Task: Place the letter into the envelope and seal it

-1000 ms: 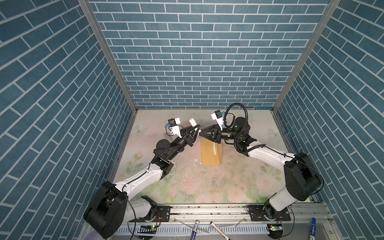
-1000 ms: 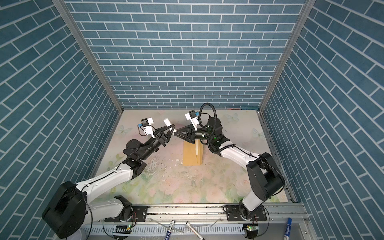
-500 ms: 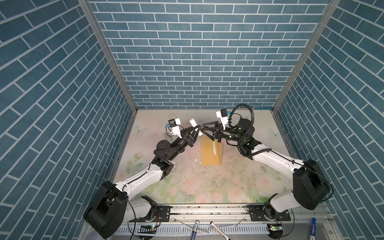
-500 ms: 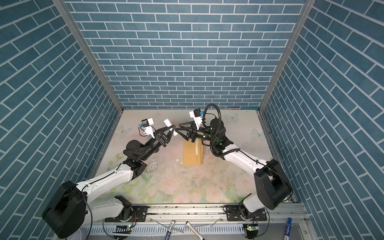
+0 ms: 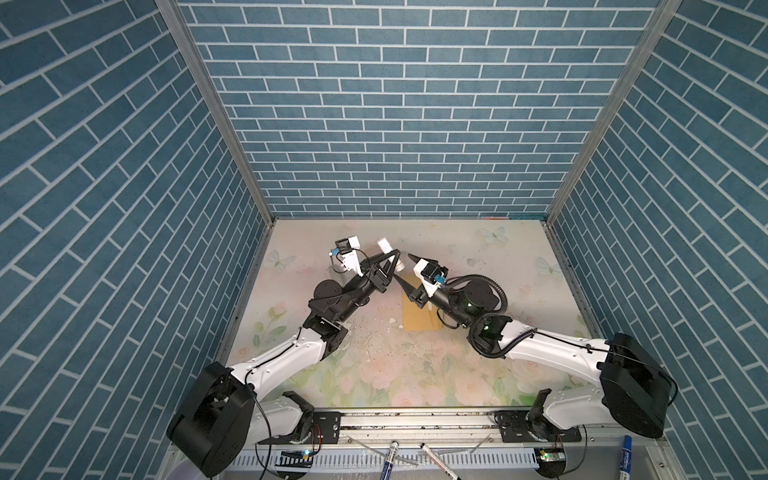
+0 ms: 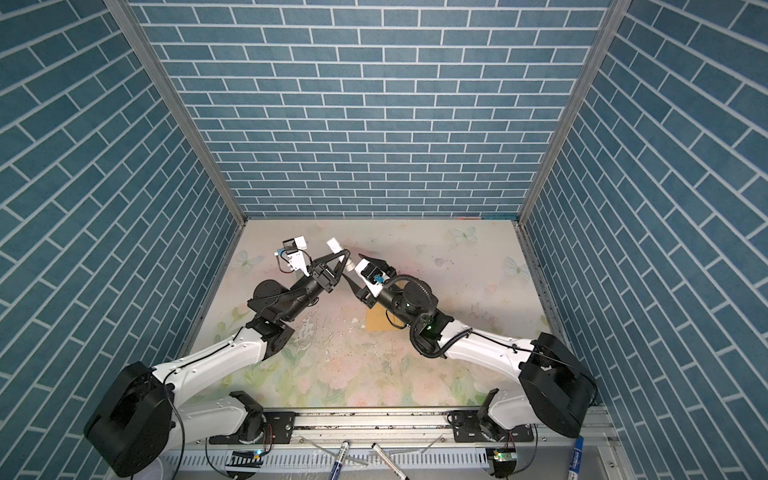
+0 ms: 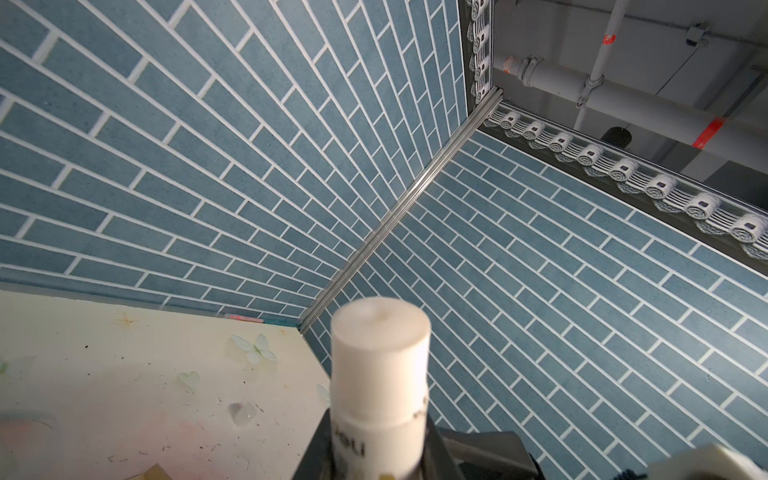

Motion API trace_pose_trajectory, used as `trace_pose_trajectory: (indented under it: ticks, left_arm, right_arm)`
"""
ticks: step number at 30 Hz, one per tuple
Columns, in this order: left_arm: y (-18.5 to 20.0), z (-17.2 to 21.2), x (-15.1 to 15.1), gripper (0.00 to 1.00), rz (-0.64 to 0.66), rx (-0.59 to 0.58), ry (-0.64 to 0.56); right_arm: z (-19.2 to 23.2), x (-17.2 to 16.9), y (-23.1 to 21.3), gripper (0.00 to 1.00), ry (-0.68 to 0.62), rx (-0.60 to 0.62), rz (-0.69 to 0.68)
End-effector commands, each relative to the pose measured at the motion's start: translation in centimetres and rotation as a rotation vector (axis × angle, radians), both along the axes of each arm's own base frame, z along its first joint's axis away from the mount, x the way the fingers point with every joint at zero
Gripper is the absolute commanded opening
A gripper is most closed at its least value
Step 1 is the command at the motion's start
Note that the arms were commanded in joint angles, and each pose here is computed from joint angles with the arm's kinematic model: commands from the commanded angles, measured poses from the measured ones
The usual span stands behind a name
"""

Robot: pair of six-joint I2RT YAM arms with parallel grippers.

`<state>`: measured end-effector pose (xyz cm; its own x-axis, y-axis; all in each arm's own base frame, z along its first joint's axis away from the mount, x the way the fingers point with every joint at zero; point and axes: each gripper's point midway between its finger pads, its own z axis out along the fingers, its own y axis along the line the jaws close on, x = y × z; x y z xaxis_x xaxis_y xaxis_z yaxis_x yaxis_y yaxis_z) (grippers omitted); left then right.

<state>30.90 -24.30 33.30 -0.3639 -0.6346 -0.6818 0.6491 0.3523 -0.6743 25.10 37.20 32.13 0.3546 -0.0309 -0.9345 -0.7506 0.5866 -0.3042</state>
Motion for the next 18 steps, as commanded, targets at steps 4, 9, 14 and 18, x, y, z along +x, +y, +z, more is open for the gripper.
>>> trace_pose_trajectory:
  ticks: [4,9,14,18]
  left_arm:
    - [0.06,0.68,-0.50,0.00,-0.008,-0.014,-0.022]
    - [0.07,0.72,-0.54,0.00,-0.009,-0.014,-0.023]
    - [0.07,0.76,-0.57,0.00,-0.010,-0.015,-0.024]
    - [0.10,0.85,-0.60,0.00,-0.009,-0.016,-0.028]
  right_arm:
    - [1.69,0.40,-0.14,0.48,-0.183,0.022,-0.154]
    - [1.85,0.78,0.09,0.39,-0.186,0.029,-0.187]
    - [1.59,1.06,0.15,0.33,-0.177,0.023,-0.203]
    - [1.35,1.29,0.08,0.35,-0.170,0.021,-0.219]
